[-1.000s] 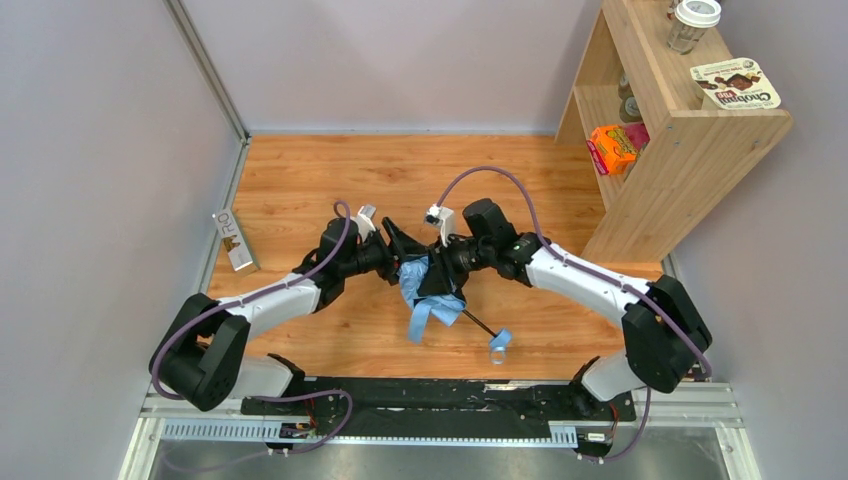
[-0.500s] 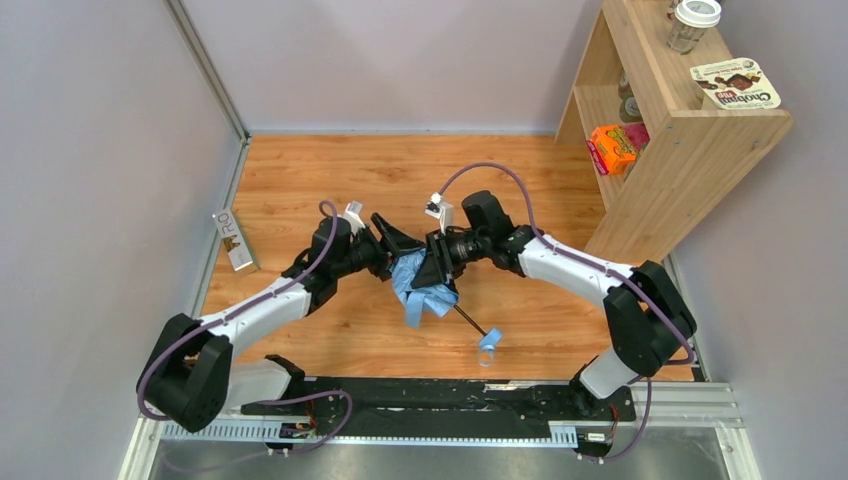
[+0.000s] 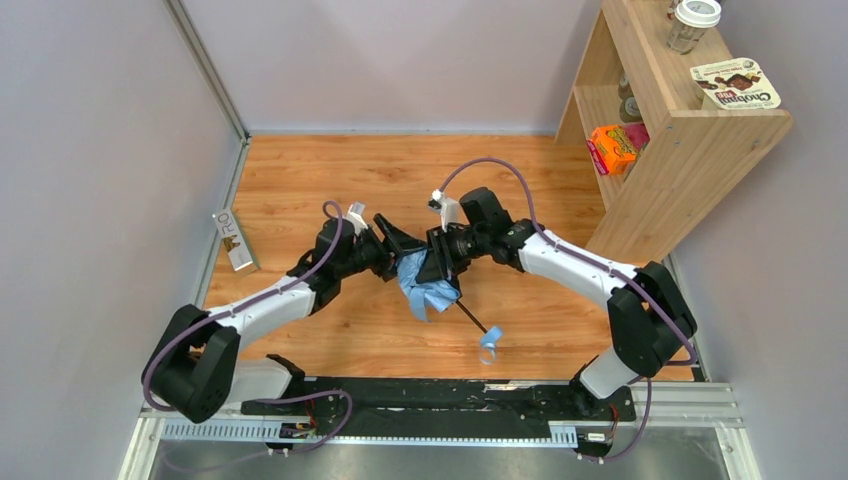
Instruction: Put away the umbrella
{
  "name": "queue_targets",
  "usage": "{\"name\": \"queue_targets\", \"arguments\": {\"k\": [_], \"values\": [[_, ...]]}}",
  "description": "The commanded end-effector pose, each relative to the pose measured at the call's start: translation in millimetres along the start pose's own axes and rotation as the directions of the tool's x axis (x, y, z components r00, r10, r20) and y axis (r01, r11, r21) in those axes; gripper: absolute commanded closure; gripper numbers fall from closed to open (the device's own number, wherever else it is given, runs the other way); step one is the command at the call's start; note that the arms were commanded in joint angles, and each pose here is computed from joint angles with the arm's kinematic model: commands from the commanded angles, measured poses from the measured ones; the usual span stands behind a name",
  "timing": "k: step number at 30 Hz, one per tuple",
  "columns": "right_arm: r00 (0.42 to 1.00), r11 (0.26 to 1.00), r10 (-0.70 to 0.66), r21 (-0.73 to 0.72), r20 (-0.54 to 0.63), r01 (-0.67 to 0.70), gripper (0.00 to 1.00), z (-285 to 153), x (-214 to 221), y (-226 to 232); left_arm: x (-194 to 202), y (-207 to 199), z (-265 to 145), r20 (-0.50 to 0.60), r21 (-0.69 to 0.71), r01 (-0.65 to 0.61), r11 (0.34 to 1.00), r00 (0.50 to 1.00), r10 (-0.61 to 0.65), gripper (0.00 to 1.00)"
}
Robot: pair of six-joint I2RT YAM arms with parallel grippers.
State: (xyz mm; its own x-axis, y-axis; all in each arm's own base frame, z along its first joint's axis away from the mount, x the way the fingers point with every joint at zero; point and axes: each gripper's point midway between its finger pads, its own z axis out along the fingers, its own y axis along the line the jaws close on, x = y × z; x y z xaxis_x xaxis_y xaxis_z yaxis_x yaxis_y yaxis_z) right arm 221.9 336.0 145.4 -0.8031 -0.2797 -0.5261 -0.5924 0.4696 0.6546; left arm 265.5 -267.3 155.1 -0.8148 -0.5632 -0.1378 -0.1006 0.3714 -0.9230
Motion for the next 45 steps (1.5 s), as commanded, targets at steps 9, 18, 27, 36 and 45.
{"name": "queue_targets", "arguments": {"k": [9, 18, 27, 36, 45], "values": [[0.967, 0.965, -0.225, -0.112, 0.119, 0.238, 1.00, -15, -54, 60, 11, -26, 13, -0.074, 0.072, -0.072, 0.995, 0.994, 0.077, 0.81], [0.953, 0.954, -0.301, 0.017, 0.043, 0.301, 0.49, -8, -28, 48, 7, -25, 14, -0.049, 0.067, -0.021, 0.997, 0.998, 0.025, 1.00], [0.877, 0.826, -0.479, 0.319, -0.036, 0.465, 0.31, 19, -16, 23, 12, -34, 17, -0.101, 0.053, 0.132, 0.990, 0.987, -0.126, 1.00], [0.784, 0.548, -0.602, 0.634, -0.154, 0.545, 0.77, 12, -34, -12, 27, -21, 8, -0.139, -0.028, 0.268, 0.963, 0.953, -0.270, 1.00], [0.883, 0.842, -0.467, 0.328, 0.045, 0.428, 1.00, 12, -25, 18, 25, -16, 5, -0.117, 0.015, 0.036, 0.999, 0.993, -0.034, 0.24]]}}
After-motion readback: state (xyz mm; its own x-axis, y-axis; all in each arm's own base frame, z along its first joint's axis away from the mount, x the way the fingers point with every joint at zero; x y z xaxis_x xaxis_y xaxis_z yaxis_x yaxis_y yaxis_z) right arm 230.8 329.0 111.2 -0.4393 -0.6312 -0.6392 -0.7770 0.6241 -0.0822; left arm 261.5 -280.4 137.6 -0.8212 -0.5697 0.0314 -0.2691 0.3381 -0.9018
